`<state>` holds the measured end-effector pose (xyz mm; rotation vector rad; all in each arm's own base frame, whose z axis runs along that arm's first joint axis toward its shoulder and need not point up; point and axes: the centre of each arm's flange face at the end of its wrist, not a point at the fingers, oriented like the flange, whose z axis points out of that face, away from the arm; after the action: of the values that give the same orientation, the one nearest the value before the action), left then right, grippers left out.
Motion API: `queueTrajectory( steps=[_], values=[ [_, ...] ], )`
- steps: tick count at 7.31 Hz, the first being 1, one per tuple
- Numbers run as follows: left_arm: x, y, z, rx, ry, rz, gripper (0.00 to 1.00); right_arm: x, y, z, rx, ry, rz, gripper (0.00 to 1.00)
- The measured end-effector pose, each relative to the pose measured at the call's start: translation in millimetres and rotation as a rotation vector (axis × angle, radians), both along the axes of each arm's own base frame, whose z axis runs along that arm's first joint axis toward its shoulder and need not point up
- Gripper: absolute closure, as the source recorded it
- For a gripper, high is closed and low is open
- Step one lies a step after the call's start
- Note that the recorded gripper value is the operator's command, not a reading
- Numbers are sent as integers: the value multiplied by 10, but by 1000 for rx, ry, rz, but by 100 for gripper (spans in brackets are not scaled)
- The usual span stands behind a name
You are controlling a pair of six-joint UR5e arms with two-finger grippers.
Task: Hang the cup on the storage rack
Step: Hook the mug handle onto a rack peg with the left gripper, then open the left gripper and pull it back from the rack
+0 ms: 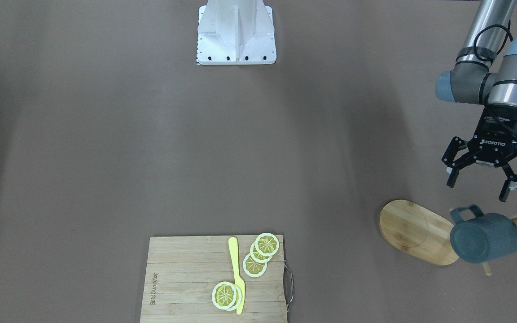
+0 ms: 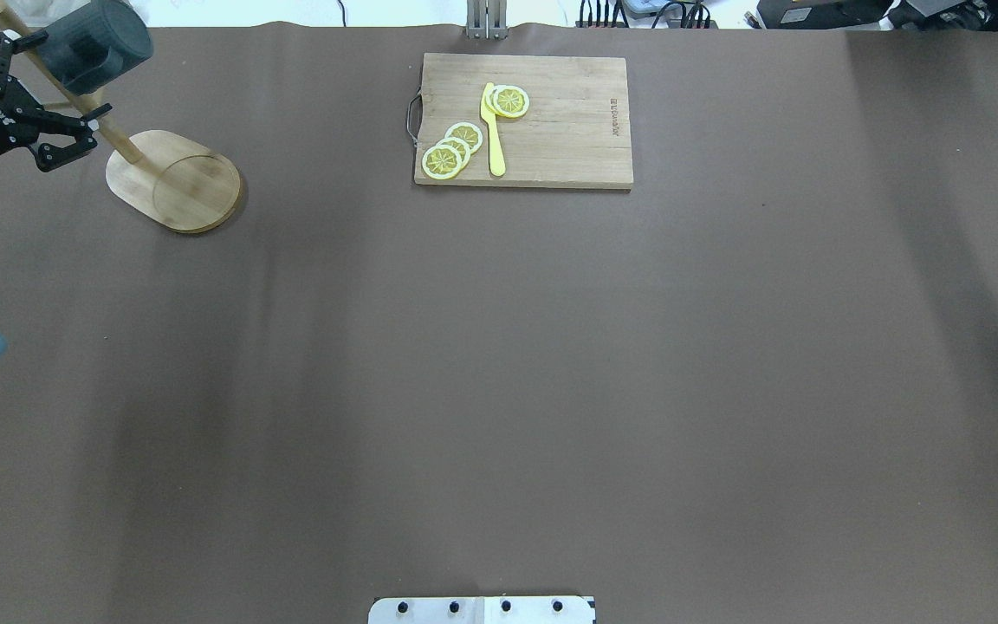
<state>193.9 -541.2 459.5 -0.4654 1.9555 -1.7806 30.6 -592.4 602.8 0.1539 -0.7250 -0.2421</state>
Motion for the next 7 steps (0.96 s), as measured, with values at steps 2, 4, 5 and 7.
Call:
queueTrajectory(
  steps=[2, 4, 5, 7],
  values=[
    [-131, 213, -50, 161, -203, -13, 3, -1, -4, -8, 1, -1, 0, 0],
    [-167, 368, -27, 357, -474, 13, 3, -2, -7, -57, 12, -2, -2, 0],
    [-183, 410, 18, 456, -625, 12, 3, -1, -9, -110, 25, -1, -4, 0],
    [-273, 547, 244, 639, -954, 10, 2, 0, -17, -233, 55, 0, -7, 0]
  ],
)
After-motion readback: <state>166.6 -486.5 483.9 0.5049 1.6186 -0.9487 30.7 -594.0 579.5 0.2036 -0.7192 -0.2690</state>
